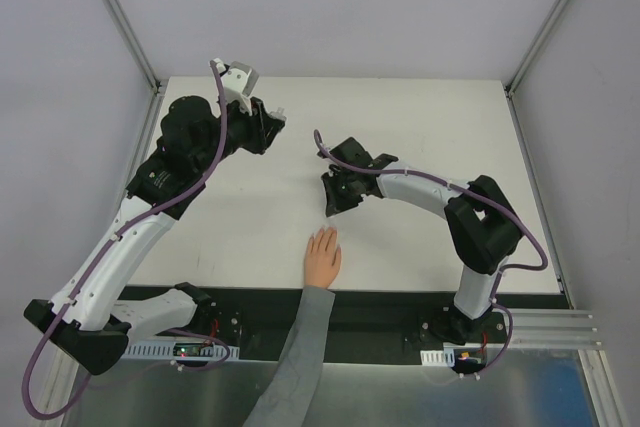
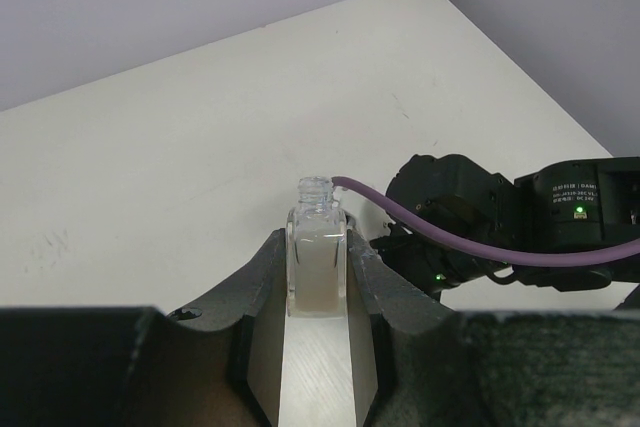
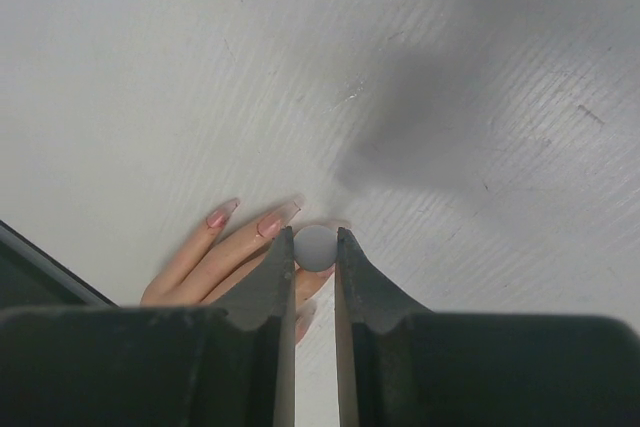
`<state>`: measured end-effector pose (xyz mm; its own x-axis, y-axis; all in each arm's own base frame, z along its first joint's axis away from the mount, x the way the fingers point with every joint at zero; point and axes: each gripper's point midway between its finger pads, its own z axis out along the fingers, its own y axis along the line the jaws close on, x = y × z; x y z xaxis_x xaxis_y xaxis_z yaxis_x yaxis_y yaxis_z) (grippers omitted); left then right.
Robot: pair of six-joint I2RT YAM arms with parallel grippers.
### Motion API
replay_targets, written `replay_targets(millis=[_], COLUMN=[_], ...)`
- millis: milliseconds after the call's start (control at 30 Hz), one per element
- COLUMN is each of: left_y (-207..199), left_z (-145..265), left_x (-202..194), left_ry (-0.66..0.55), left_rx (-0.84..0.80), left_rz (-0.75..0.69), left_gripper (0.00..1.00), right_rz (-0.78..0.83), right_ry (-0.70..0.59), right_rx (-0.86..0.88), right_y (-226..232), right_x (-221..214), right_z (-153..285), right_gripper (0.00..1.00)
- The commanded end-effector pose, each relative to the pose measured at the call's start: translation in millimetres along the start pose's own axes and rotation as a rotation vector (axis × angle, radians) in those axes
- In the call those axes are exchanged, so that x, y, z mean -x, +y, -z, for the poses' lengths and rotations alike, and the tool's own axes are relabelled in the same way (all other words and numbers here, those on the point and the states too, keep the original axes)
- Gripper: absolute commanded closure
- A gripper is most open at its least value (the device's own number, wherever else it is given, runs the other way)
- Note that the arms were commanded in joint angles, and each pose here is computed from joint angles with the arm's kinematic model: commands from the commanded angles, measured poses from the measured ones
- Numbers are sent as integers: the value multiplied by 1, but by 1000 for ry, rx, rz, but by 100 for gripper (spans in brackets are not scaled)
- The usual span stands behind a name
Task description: Paint the nails
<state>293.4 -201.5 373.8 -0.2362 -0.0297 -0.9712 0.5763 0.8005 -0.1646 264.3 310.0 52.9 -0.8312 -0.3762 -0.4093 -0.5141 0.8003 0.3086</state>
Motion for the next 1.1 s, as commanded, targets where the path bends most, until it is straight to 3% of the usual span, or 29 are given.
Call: replay_targets(millis=[0,1067], left_y=[-4,-1], left_z=[8,7], left_x=[27,27], left_ry=[-82,-78], left_rx=[-22,-24], left_rz=[-7,2], left_gripper=[100,100], right_rz=[21,-10], right_ry=[-34,-12], right_rx=[31,17], right_y=[11,4], right_x=[16,11], right_z=[2,-7], right_gripper=[100,99])
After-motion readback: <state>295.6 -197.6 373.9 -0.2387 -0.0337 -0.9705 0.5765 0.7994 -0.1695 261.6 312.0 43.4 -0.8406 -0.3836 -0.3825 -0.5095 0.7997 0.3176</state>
